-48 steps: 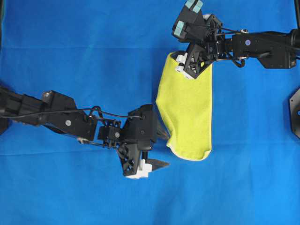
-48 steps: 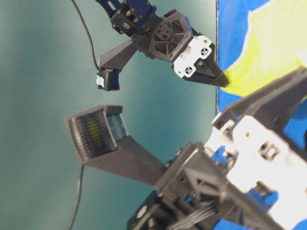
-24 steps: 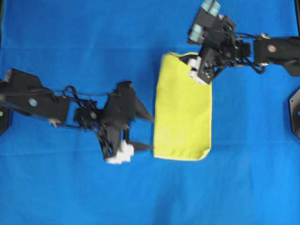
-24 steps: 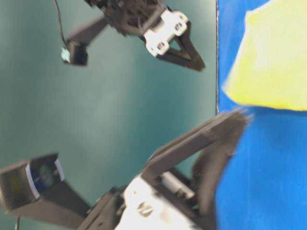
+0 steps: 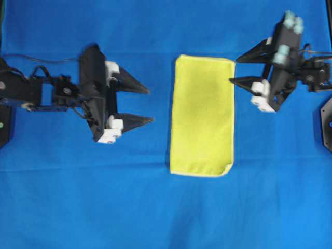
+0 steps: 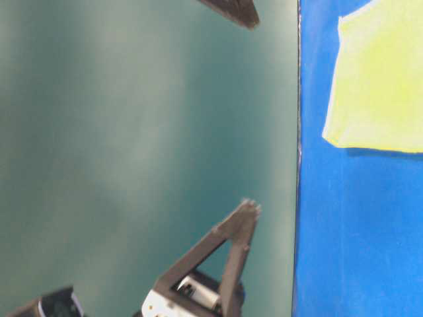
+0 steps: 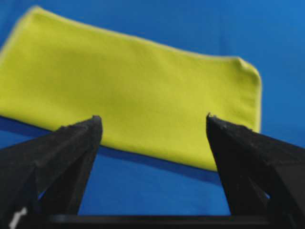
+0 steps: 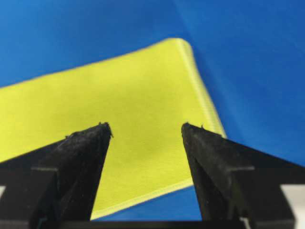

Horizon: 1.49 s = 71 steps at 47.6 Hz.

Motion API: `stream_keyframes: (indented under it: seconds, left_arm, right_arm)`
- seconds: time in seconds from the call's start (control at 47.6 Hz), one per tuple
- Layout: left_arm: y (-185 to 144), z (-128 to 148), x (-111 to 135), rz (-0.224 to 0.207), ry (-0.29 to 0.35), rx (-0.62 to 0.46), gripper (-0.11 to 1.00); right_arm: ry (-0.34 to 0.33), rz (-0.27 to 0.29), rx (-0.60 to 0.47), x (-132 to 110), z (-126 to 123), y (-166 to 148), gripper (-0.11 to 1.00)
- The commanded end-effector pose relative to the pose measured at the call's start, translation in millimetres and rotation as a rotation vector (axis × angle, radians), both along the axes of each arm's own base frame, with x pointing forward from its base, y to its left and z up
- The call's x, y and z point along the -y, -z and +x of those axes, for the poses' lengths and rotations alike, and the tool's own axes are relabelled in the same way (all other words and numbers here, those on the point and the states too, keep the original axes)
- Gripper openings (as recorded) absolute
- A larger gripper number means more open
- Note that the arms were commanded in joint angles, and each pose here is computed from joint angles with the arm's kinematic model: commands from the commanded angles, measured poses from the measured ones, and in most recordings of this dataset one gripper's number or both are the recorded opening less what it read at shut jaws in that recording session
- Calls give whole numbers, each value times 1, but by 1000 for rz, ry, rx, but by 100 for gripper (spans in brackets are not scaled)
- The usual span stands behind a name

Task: Fold the yellow towel.
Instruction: 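Retract both grippers away from the folded towel, then move both grippers to the towel's top corners and grasp them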

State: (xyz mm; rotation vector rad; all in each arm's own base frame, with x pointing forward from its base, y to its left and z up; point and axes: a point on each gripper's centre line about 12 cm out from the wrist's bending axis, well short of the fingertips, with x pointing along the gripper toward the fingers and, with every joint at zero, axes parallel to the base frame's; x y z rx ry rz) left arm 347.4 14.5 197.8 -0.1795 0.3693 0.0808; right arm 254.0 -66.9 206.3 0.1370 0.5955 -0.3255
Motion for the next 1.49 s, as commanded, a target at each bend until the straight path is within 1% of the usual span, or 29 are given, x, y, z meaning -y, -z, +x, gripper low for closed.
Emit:
stream_keyframes:
  seconds: [0.0,0.063,0.147,0.273,0.588,0.714,0.862,0.967,1.051,1.114,1.219,1.282,1.387,1.471]
  left_arm:
    - [-16,-6,-8,34,-14,92,83]
    - [-17,-11,-10,66,-11,116,83]
    - [-19,-14,-12,83,-16,137,83]
    - [-19,-13,-14,86,-22,143,83]
    - [-22,-10,-15,88,-22,150,83]
    - [-24,-1,-20,102,-32,152,83]
    - [-25,17,-42,121,-78,121,83]
    - [-18,29,-62,139,-115,70,83]
    - [-8,39,-80,134,-151,33,83]
    - [2,45,-89,131,-169,9,83]
    - [22,55,-102,122,-190,-33,83]
    - [35,60,-108,123,-194,-64,83]
    - [56,68,-115,118,-203,-101,83]
    - [69,72,-125,111,-219,-124,83]
  right_arm:
    - [-27,6,69,-6,-9,-6,63]
    - [-44,10,90,-11,-18,-2,63]
    - [-57,15,102,-14,-26,3,63]
    - [-62,15,110,-16,-30,5,63]
    - [-62,9,124,-14,-29,2,63]
    - [-28,4,136,-5,-28,-2,63]
    - [25,-14,135,12,-23,-8,63]
    - [60,-11,91,25,-17,0,63]
    - [85,1,39,35,-10,11,63]
    - [90,8,-3,41,-1,20,63]
    - [101,24,-77,50,12,37,63]
    - [120,35,-138,57,18,49,63]
    - [146,41,-225,67,25,66,63]
    - [154,45,-263,71,27,76,63]
